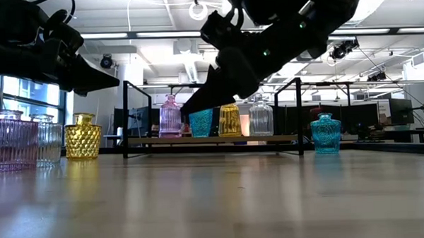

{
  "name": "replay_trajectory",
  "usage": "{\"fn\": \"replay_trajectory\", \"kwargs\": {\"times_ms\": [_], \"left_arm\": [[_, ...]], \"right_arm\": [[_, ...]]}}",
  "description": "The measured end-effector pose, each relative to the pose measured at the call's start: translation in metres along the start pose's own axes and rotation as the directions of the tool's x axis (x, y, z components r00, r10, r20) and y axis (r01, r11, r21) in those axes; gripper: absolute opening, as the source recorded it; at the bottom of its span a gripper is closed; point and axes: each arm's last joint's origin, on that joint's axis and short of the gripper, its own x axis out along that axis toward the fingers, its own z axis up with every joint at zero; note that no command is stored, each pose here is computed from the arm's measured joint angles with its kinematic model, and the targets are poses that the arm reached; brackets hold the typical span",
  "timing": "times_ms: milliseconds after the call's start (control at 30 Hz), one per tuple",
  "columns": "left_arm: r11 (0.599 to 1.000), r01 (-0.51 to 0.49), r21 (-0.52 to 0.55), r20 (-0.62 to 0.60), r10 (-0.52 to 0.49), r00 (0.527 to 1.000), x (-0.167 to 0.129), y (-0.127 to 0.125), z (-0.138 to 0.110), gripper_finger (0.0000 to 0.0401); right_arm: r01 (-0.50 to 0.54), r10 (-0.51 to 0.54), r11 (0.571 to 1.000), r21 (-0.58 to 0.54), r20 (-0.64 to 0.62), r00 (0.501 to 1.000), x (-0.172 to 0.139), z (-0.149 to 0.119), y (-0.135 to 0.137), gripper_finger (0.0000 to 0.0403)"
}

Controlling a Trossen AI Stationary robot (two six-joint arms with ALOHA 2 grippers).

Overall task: Sort vases onto shelf
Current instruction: Put the left yellow vase on the shelf aligned with the yellow vase

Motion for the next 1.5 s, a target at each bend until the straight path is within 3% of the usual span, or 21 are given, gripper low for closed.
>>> {"fn": "replay_trajectory", "kwargs": {"times_ms": [1033,1500], "left_arm": [[1.000,0.000,0.000,0.000,0.000,1.000,0.0000,0.0000,0.0000,0.0001],[1.000,0.000,0.000,0.000,0.000,1.000,0.0000,0.0000,0.0000,0.0001]], "right_arm": [[-0.002,0.002,1.000,0.018,0.002,1.000,-0.0006,0.0006,0.0010,0.0000],[-0.003,0.004,1.000,-0.008,0.063,0.998,0.0063,0.0002,0.0058,0.0000]]}}
